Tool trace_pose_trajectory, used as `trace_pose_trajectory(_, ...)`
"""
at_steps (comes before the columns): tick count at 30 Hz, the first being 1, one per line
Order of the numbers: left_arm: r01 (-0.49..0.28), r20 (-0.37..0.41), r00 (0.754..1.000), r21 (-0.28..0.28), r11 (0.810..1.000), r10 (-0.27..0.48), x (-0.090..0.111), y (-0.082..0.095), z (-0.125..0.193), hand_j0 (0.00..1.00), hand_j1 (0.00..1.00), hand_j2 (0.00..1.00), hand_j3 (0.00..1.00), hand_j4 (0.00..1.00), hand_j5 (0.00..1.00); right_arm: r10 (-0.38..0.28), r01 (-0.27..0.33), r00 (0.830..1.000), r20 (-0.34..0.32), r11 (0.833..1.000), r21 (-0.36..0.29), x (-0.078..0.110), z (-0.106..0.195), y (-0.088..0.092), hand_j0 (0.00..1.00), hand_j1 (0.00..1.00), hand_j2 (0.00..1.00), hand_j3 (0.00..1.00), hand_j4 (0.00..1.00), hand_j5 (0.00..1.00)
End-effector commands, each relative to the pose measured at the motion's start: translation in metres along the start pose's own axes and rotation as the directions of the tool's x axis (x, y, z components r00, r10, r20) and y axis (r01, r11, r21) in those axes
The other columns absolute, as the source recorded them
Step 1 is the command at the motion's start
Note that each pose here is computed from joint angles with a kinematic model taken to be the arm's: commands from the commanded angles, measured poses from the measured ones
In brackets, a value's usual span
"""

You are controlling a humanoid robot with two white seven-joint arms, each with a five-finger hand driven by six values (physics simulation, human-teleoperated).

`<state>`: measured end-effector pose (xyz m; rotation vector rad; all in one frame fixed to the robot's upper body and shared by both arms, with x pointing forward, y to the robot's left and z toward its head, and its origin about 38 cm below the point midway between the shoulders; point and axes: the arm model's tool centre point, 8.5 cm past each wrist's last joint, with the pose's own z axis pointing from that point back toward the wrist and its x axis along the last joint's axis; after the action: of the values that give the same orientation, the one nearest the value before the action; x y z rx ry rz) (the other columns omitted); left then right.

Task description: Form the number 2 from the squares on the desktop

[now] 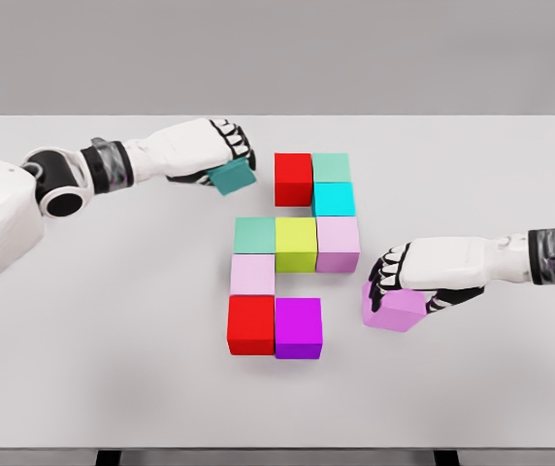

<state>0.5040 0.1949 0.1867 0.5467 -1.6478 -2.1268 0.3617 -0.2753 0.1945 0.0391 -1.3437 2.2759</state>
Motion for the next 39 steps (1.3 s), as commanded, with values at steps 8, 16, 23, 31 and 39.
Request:
trace_pose_trajectory(8,-0.041,-0.009,0.999,-0.018,0.999,0.041,0.001,-0.013,-0.018,0.4,0.4,0.4,0.4,0.4,0.4,-0.01,0.01,0.999,0.034,1.0,-0.005,0.005,-0.012,0.0,0.62,0.62,0.62,0.62,0.62,0.62)
trace_pose_trajectory(16,-0.051,-0.032,0.998,-0.032,0.998,0.05,-0.006,-0.018,-0.019,0.4,0.4,0.4,0.4,0.4,0.4,-0.007,0.007,0.998,0.055,1.0,-0.007,0.008,-0.02,-0.001,0.74,0.74,0.74,0.74,0.74,0.74)
trace_pose_trajectory(23,-0.053,-0.023,0.998,-0.028,0.998,0.052,-0.002,-0.017,-0.023,0.43,0.43,0.43,0.43,0.43,0.43,-0.008,0.007,0.999,0.043,0.999,0.035,0.006,-0.015,0.003,1.0,1.0,1.0,1.0,1.0,1.0)
trace_pose_trajectory(31,-0.055,-0.031,0.998,-0.025,0.998,0.054,-0.006,-0.016,-0.019,0.56,0.56,0.56,0.56,0.56,0.56,0.011,-0.011,0.999,0.032,1.0,0.02,0.004,-0.011,-0.006,1.0,1.0,1.0,1.0,1.0,1.0)
trace_pose_trajectory(39,-0.058,-0.027,0.998,-0.018,0.998,0.057,-0.004,-0.015,-0.02,0.72,0.72,0.72,0.72,0.72,0.72,0.047,-0.048,0.998,-0.034,0.999,-0.023,-0.005,0.013,-0.026,1.0,1.0,1.0,1.0,1.0,1.0)
